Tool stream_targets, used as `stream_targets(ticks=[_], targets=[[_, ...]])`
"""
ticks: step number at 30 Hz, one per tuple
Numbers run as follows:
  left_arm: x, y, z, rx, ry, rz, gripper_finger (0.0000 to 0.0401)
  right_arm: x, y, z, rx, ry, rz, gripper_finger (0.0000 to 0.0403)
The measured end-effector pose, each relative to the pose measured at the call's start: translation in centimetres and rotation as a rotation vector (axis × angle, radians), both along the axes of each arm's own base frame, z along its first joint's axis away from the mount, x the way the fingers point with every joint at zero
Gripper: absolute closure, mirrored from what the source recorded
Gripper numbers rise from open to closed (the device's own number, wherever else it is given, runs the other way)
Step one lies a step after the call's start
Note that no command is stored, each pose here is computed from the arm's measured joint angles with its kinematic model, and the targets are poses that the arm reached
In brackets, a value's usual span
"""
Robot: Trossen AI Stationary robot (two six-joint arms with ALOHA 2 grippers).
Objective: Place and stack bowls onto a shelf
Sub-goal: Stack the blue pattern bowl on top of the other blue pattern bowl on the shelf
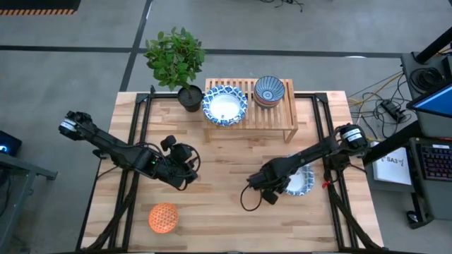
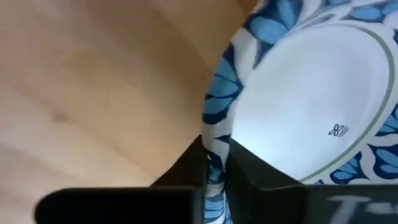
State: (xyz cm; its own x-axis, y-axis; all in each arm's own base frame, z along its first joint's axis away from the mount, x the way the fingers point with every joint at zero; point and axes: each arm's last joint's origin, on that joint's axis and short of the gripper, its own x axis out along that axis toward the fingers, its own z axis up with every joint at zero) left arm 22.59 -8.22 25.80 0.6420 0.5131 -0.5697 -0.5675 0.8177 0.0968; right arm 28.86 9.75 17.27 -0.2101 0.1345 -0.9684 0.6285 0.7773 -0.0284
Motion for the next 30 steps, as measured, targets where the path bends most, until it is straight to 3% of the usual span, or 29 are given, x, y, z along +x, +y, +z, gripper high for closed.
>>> stream_targets(ticks=[9, 15, 24, 30], targets=[[0.0, 0.0, 0.0, 0.003, 0.002, -0.002, 0.0255, 3.7, 1.6, 5.9, 0.171, -0.257, 0.193, 0.0390], [0.0, 0.0, 0.0, 0.004, 0.002, -0.002, 0.0255, 5.9, 2.2, 12.4, 0.192, -0.554, 0.457, 0.0390], [0.0, 0.0, 0.0, 0.009, 0.006, -0.006, 0.0255, 6.2, 1.5, 21.9, -0.220, -0.877, 0.872, 0.0390], [0.0, 0.0, 0.0, 0.011, 0.008, -0.008, 0.0255, 5.8, 0.3, 25.6, -0.604, -0.875, 1.119, 0.0390]])
